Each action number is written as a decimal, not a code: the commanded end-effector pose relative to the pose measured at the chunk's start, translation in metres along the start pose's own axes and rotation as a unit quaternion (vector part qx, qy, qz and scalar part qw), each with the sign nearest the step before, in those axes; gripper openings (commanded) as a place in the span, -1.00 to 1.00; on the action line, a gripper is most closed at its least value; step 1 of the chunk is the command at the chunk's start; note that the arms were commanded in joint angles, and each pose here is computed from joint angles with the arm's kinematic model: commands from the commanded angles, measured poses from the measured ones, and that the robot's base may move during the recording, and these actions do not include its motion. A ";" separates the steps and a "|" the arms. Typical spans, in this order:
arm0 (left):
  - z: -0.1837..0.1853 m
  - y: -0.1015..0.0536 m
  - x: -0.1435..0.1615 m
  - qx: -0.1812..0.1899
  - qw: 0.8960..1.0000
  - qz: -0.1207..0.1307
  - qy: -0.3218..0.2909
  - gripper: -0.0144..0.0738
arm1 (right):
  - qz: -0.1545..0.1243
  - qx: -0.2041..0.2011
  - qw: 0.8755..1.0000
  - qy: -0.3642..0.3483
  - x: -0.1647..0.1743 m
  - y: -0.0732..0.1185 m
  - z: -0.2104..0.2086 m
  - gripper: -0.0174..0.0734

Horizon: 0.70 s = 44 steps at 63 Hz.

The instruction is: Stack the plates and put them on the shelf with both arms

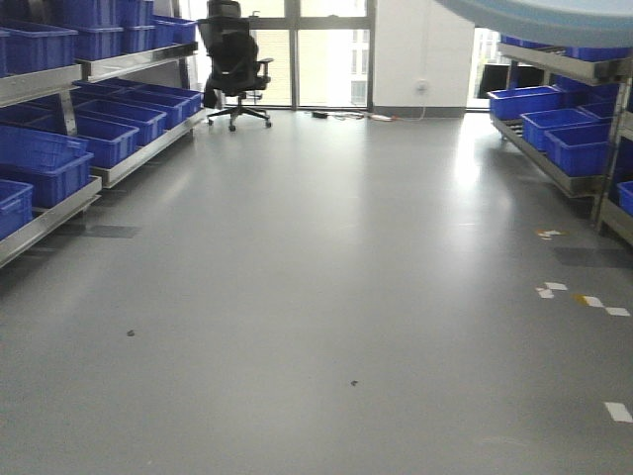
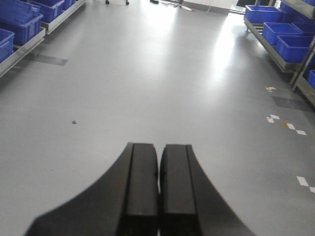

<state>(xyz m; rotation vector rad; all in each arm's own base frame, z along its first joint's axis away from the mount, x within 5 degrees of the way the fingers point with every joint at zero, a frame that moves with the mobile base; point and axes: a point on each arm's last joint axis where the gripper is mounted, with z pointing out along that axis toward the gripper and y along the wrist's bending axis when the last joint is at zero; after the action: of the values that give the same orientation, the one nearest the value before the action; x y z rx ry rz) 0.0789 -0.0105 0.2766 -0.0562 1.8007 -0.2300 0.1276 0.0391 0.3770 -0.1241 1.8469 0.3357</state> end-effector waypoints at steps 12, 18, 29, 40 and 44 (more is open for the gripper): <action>-0.002 -0.003 -0.018 0.008 0.998 -0.006 -0.056 -0.47 | 0.001 -0.006 0.998 -0.066 -0.018 0.002 -0.006 -0.51; -0.002 -0.003 -0.018 0.008 0.998 -0.006 -0.056 -0.47 | 0.001 -0.006 0.998 -0.066 -0.018 0.002 -0.006 -0.51; -0.002 -0.003 -0.018 0.008 0.998 -0.006 -0.056 -0.47 | 0.001 -0.006 0.998 -0.066 -0.018 0.002 -0.006 -0.51; -0.002 -0.003 -0.018 0.008 0.998 -0.006 -0.056 -0.47 | 0.001 -0.006 0.998 -0.066 -0.018 0.002 -0.006 -0.51; -0.002 -0.003 -0.018 0.008 0.998 -0.006 -0.056 -0.47 | 0.001 -0.006 0.998 -0.066 -0.018 0.002 -0.006 -0.51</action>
<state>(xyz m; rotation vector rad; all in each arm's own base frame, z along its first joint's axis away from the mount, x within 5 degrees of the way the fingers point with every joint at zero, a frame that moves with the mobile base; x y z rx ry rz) 0.0789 -0.0105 0.2766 -0.0562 1.8007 -0.2300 0.1276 0.0391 0.3770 -0.1241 1.8469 0.3357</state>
